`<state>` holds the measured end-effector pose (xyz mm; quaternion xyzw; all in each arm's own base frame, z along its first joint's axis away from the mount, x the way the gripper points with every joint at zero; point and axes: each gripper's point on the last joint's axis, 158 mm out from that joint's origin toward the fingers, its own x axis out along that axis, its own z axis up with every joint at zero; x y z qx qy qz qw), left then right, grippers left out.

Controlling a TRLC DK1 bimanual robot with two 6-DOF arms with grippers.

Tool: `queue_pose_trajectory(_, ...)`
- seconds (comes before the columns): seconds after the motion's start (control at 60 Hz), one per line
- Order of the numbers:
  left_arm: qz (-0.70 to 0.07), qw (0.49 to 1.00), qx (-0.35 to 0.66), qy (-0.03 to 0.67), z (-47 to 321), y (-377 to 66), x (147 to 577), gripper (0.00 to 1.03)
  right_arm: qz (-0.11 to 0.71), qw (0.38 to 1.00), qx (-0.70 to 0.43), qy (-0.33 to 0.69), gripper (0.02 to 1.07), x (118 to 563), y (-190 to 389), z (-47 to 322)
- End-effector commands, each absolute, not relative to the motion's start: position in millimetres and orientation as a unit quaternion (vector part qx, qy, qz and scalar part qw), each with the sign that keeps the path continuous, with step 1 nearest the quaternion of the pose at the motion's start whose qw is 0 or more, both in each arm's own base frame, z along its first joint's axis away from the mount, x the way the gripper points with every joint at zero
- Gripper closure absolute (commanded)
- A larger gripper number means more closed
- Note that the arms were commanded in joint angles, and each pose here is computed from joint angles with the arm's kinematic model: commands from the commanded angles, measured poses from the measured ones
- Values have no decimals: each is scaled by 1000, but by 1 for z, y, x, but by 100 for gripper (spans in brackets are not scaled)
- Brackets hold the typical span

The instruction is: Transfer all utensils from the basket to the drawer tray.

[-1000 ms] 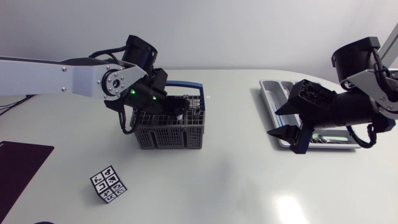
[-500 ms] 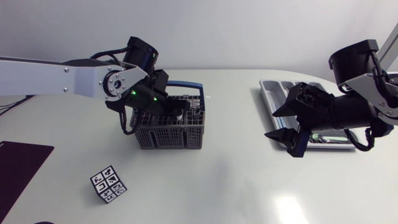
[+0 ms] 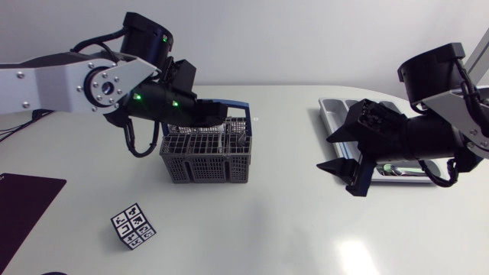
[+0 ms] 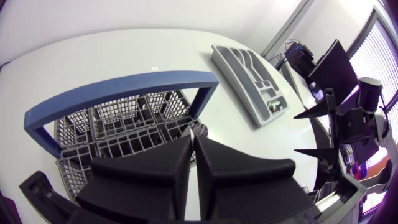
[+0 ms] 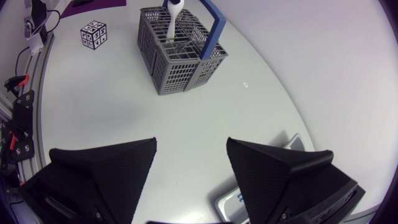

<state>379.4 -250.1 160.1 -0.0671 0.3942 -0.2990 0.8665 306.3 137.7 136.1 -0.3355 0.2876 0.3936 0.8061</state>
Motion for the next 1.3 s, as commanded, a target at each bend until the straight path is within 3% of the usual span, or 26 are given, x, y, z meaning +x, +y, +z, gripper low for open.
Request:
queue_pose_trajectory(0.0,-302,866,-83,389,171,-244,370,98,390,810,-327,290,25,301,139,139)
queue_pose_trajectory(0.5,-380,870,-92,301,256,-243,303,98,414,821,-298,256,24,282,171,179)
queue_pose_trajectory(0.817,-493,815,-60,299,246,-270,245,98,499,795,-259,227,24,249,222,197)
queue_pose_trajectory(1.283,-595,734,7,327,213,-304,177,100,642,692,-252,213,25,172,269,169)
